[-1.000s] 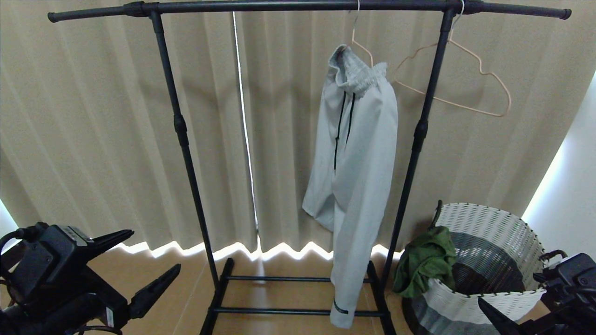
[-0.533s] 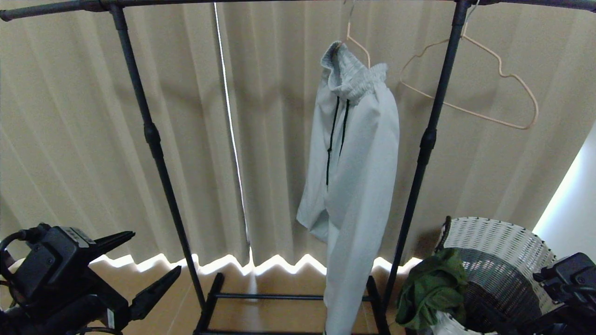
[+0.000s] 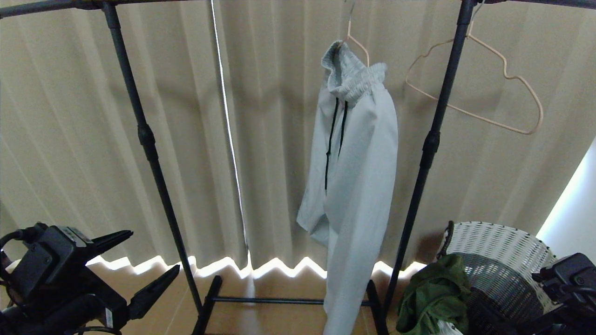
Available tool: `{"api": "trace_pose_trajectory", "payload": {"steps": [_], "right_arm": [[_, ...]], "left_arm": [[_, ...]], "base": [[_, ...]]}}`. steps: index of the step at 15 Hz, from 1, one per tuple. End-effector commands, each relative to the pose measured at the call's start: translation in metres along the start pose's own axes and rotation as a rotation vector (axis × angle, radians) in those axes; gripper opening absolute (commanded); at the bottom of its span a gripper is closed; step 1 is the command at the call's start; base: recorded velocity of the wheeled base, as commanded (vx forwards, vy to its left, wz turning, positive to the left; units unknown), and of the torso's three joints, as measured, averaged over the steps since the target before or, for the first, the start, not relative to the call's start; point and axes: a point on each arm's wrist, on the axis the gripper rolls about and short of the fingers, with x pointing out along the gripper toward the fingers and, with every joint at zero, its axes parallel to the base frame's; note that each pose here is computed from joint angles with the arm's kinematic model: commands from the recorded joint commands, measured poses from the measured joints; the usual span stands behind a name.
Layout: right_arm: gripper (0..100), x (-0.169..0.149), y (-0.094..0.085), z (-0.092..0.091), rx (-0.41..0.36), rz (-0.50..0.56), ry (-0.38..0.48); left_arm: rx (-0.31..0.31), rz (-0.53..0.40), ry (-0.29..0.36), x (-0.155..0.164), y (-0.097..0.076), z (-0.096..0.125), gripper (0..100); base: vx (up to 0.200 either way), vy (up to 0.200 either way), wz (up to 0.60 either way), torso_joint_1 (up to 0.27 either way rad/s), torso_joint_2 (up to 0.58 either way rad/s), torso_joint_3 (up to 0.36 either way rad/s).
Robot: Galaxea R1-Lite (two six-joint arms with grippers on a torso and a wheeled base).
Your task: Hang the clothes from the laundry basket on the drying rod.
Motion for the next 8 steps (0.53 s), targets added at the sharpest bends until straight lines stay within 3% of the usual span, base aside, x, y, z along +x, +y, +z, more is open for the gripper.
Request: {"api": "trace_pose_trajectory", "payload": {"steps": [1, 5, 7, 8], "right_arm": [[100, 0.000, 0.000, 0.000, 0.003, -0.001, -0.001], [100, 0.010, -0.010, -0.006, -0.005, -0.091, 0.089], [100, 0.025, -0.024, -0.013, -0.105, -0.168, 0.219], [100, 0.036, -0.030, -0.013, -0.146, -0.153, 0.262]], "left_arm": [[0.003, 0.005, -0.012, -0.002, 0.000, 0.001, 100], [0.003, 0.009, -0.022, -0.003, 0.001, 0.003, 100], [0.004, 0.008, -0.022, -0.003, 0.000, 0.003, 100], [0.004, 0.005, -0.023, -0.002, 0.000, 0.004, 100]], "base": [[0.000, 0.000, 0.00, 0.000, 0.00, 0.000], [0.000, 0.000, 0.00, 0.000, 0.00, 0.000], [0.000, 0.000, 0.00, 0.000, 0.00, 0.000], [0.000, 0.000, 0.00, 0.000, 0.00, 0.000]]}}
